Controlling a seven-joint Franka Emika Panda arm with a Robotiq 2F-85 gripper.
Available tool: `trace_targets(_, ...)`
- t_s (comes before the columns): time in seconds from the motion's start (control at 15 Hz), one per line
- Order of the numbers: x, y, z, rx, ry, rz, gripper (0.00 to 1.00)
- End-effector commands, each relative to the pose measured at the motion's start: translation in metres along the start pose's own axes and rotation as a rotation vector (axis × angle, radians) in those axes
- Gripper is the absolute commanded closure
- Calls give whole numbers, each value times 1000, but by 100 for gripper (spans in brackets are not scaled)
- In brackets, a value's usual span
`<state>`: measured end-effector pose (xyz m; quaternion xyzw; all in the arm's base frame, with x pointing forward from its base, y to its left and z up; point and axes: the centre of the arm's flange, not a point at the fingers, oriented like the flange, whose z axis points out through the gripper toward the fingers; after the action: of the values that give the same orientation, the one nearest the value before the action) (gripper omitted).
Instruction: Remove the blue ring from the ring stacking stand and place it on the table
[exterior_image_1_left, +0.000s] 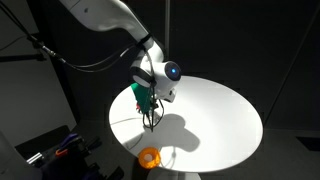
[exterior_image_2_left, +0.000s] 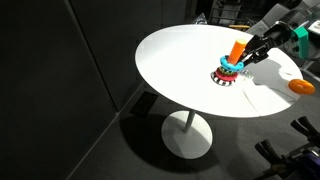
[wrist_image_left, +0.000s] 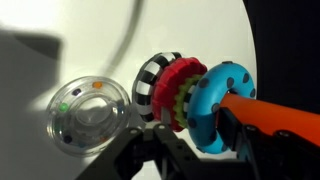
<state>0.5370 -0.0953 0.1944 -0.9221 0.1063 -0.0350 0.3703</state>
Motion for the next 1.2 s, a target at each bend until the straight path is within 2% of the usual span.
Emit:
trace_targets(0.0, 7, 2, -4, 36, 14, -14, 48)
trace_targets(0.13, 7, 2, -5, 37, 16, -15, 47)
trace_targets(0.2, 7, 3, -5, 38, 17, -15, 51)
trace_targets(0.27, 7, 3, -5, 38, 19, -15, 69)
trace_targets(0.4, 8, 2, -5, 39, 23, -16, 88)
trace_targets(0.47, 9, 1, -5, 45, 26, -16, 94)
trace_targets(0.53, 9, 1, -5, 43, 27, -17, 90)
trace_targets(1.13, 6, -10, -18, 30, 48, -20, 90)
